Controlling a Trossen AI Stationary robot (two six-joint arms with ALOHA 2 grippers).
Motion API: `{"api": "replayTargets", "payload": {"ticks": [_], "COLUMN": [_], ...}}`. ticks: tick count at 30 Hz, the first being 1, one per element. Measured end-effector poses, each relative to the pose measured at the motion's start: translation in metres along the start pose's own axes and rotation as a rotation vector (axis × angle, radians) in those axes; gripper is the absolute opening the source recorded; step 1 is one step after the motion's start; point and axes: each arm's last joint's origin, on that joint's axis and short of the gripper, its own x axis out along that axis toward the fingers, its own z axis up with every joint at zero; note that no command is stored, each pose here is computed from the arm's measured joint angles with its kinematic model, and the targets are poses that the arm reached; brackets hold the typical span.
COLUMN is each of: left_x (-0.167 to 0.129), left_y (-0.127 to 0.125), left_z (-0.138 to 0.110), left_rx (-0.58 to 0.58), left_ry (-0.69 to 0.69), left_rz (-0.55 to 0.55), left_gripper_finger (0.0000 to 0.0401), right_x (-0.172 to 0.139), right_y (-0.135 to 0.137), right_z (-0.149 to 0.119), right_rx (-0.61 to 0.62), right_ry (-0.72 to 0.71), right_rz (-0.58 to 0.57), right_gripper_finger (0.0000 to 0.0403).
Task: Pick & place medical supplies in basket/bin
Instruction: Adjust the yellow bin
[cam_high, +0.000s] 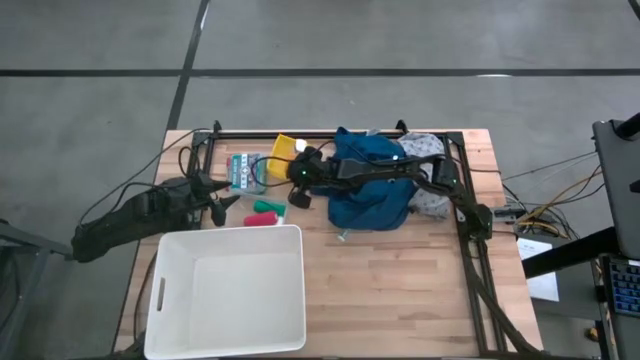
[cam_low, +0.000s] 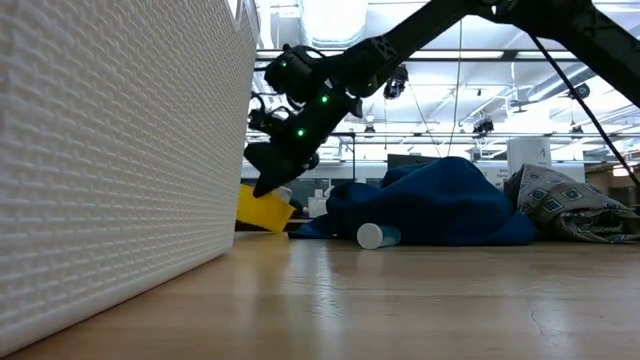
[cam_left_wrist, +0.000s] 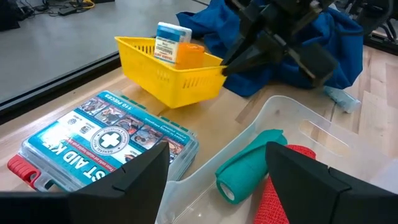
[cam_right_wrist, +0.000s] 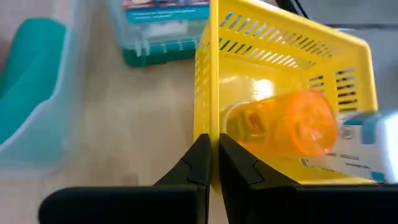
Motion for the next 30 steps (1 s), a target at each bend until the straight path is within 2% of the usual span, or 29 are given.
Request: {"api": "replayTargets", "payload": {"ticks": [7,14,19,26,30], "left_x": [0.000,0.000,0.000,0.000,0.000], "left_y": [0.000,0.000,0.000,0.000,0.000], "left_z": [0.000,0.000,0.000,0.000,0.000], "left_rx": [-0.001,0.000,0.000,0.000,0.000], "left_ry": [-0.001,0.000,-0.001,0.000,0.000], "left_rz": [0.000,0.000,0.000,0.001,0.000], "left_gripper_finger": [0.0271,0.0271,0.0271,0.0271,0.0271], "right_x": [-0.018,-0.034,-0.053,-0.070,-0.074], "right_y": [0.002,0.004,0.005,0.006,0.009], "right_z": [-0.001,-0.021,-0.040,-0.064,-0.069], "right_rx": [0.004,-0.057,-0.144,-0.161,-0.167], "right_ry": [-0.047,-0.055,-0.077,-0.168,-0.205], "right_rz": [0.139,0.153,0.162,0.230,0.242], "right_gripper_finger": [0.0013,0.0013,0.0013,0.0013,0.0013]}}
